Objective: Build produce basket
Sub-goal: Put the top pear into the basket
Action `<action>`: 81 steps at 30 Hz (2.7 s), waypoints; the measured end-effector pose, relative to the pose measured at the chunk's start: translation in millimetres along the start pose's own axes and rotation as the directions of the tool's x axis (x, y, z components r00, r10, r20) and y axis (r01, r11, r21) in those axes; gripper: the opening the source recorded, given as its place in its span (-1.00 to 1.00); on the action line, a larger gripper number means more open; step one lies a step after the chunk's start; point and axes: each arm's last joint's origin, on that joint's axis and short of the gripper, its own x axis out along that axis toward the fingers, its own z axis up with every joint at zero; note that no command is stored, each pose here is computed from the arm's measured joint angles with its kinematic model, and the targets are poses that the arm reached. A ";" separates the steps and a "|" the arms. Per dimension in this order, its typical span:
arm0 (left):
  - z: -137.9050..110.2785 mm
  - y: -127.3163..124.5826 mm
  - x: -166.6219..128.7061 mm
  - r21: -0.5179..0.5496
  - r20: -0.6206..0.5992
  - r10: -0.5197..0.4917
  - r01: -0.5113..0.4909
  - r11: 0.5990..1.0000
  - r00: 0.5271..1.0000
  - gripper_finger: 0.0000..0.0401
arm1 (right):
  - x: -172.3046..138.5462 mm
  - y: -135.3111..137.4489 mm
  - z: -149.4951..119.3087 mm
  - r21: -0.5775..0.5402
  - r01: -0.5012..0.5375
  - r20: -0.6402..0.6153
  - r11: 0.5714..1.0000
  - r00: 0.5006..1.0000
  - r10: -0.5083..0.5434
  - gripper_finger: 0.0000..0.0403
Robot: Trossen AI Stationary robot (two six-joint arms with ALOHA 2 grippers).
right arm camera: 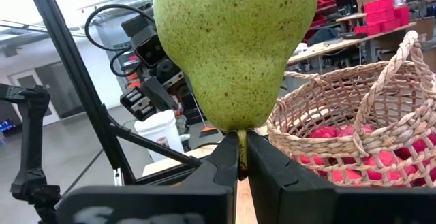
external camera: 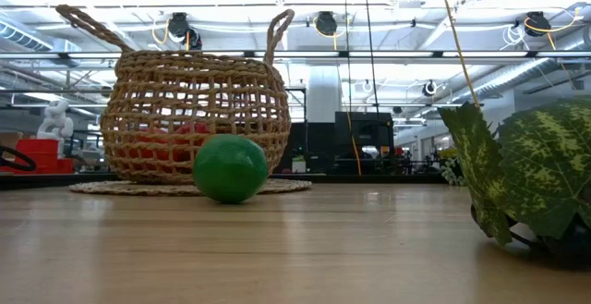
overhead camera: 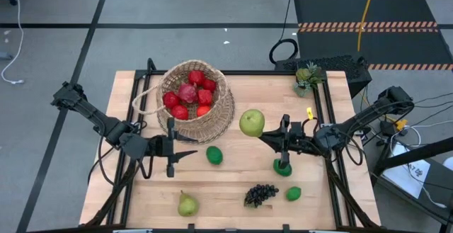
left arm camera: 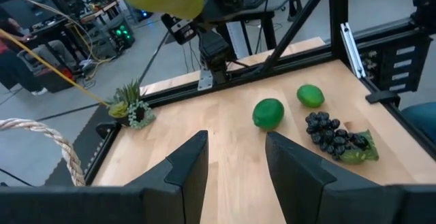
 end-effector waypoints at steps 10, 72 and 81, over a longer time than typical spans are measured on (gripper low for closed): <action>0.9 -8.1 28.5 -0.005 0.044 0.041 -0.041 0.999 0.998 0.15 | 8.2 3.1 -3.8 -0.101 -0.035 0.036 0.994 0.999 0.039 -0.94; -18.6 -2.2 138.4 -0.127 0.408 0.011 0.045 0.991 0.913 0.05 | 63.3 -6.8 -59.9 -0.316 -0.173 0.097 0.933 0.972 0.213 -0.93; -18.7 -2.5 138.5 -0.126 0.407 0.008 0.047 0.991 0.913 -0.01 | 63.3 -7.0 -59.8 -0.316 -0.168 0.098 0.934 0.973 0.208 -0.83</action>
